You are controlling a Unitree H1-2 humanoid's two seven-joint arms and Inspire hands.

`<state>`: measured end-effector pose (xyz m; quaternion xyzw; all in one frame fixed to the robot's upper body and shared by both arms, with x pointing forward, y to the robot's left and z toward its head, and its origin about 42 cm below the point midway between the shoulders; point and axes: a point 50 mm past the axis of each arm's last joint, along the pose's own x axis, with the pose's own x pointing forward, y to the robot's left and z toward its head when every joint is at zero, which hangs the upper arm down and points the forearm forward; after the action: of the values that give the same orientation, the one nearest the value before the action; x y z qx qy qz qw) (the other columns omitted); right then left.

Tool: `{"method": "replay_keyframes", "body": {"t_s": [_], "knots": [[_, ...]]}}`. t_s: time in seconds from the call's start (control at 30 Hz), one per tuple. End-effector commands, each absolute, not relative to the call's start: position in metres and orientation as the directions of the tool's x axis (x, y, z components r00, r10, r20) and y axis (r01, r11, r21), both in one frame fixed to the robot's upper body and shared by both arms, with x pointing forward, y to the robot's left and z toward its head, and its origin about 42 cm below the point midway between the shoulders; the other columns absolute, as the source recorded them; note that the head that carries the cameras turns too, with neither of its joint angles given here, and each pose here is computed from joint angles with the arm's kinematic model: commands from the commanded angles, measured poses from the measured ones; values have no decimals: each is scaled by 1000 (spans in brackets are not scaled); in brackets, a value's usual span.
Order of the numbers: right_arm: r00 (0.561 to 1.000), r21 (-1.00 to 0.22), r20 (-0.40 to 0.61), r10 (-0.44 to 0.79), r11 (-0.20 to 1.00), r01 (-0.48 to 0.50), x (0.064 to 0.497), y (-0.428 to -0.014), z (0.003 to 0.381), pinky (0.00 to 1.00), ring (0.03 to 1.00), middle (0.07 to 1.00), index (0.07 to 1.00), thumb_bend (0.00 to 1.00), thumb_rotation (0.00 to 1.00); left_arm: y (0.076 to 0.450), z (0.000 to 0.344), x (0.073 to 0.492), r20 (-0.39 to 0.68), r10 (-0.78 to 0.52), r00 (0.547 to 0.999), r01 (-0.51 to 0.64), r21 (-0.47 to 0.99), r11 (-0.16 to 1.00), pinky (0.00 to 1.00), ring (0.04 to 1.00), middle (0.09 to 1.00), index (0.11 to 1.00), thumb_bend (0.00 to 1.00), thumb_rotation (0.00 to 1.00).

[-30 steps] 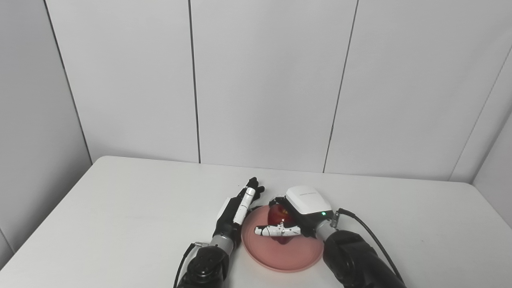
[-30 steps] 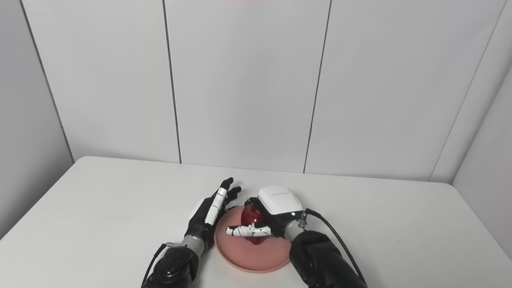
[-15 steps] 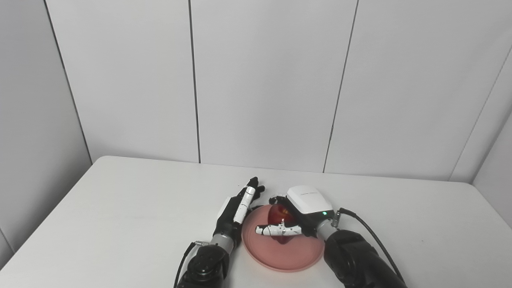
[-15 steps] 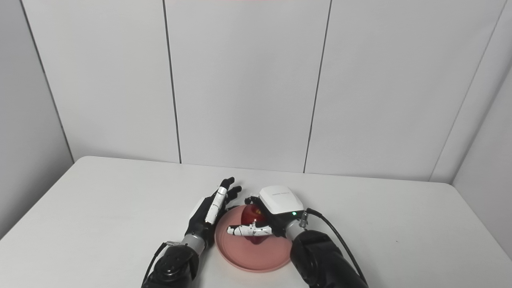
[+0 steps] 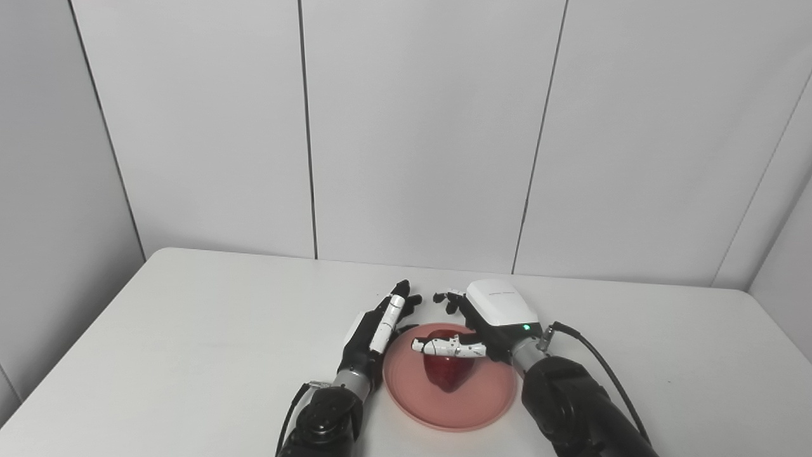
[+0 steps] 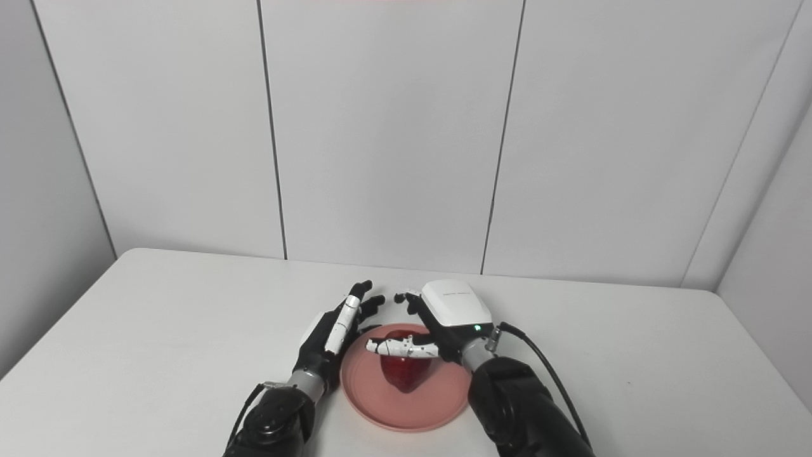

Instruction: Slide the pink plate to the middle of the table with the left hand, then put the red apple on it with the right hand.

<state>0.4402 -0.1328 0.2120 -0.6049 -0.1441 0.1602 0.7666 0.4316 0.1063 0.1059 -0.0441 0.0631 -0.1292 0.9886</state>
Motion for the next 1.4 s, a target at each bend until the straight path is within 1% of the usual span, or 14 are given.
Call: {"method": "replay_keyframes", "body": {"t_s": [0.0, 0.1, 0.33, 0.43, 0.53, 0.63, 0.73, 0.77, 0.87, 0.93, 1.0, 1.07, 1.2, 1.37], "knots": [[871, -962, 174, 459, 267, 51, 448, -127, 258, 416, 564, 680, 768, 887, 1000, 105, 79, 420, -253, -265, 930, 237, -138, 962, 912, 916, 856, 872, 831, 915], [868, -956, 192, 458, 288, 59, 446, -129, 265, 424, 570, 671, 774, 884, 1000, 105, 79, 420, -250, -262, 932, 239, -117, 964, 899, 913, 852, 880, 825, 928], [874, -953, 200, 443, 296, 68, 444, -138, 268, 475, 622, 723, 796, 896, 1000, 105, 80, 419, -237, -256, 937, 227, -144, 963, 859, 902, 842, 873, 821, 923], [884, -940, 199, 423, 337, 50, 445, -146, 263, 608, 737, 797, 806, 893, 1000, 105, 81, 419, -226, -241, 944, 211, -149, 966, 855, 924, 869, 899, 831, 919], [902, -908, 194, 387, 419, 16, 447, -157, 254, 722, 820, 841, 824, 901, 1000, 105, 82, 417, -190, -220, 957, 193, -150, 970, 894, 952, 899, 884, 836, 905], [917, -857, 199, 346, 515, -8, 448, -166, 245, 736, 830, 849, 839, 909, 1000, 107, 83, 416, -156, -203, 967, 186, -117, 976, 926, 962, 937, 925, 831, 926], [946, -701, 168, 277, 709, -83, 447, -174, 231, 737, 858, 874, 849, 889, 1000, 109, 84, 415, -102, -169, 980, 160, -94, 983, 982, 982, 969, 954, 863, 919], [950, -651, 162, 266, 753, -99, 447, -176, 227, 792, 886, 891, 849, 887, 1000, 109, 84, 414, -86, -157, 984, 150, -81, 985, 981, 974, 967, 950, 858, 915], [960, -507, 165, 226, 854, -114, 447, -178, 217, 841, 897, 891, 851, 872, 1000, 110, 82, 414, -24, -114, 993, 112, -48, 992, 986, 972, 973, 968, 825, 907], [967, -423, 159, 198, 899, -114, 446, -180, 212, 925, 918, 893, 864, 874, 1000, 111, 81, 414, -2, -101, 995, 101, -47, 994, 997, 974, 980, 994, 850, 909], [973, -351, 157, 170, 930, -106, 445, -181, 208, 988, 920, 891, 867, 888, 1000, 111, 82, 414, 14, -96, 995, 97, -46, 994, 1000, 996, 997, 999, 872, 933], [976, -291, 160, 147, 952, -96, 446, -183, 204, 990, 914, 889, 876, 871, 1000, 112, 83, 414, 28, -88, 996, 89, -33, 995, 1000, 999, 1000, 1000, 869, 942], [989, -110, 126, 74, 992, -60, 448, -190, 189, 999, 919, 901, 896, 909, 1000, 113, 85, 413, 51, -64, 997, 64, 3, 998, 999, 1000, 1000, 999, 813, 946], [994, 29, 102, 25, 999, -28, 443, -196, 173, 1000, 922, 900, 882, 927, 1000, 117, 86, 413, 41, -50, 998, 46, 91, 995, 1000, 1000, 1000, 985, 793, 997]]}}
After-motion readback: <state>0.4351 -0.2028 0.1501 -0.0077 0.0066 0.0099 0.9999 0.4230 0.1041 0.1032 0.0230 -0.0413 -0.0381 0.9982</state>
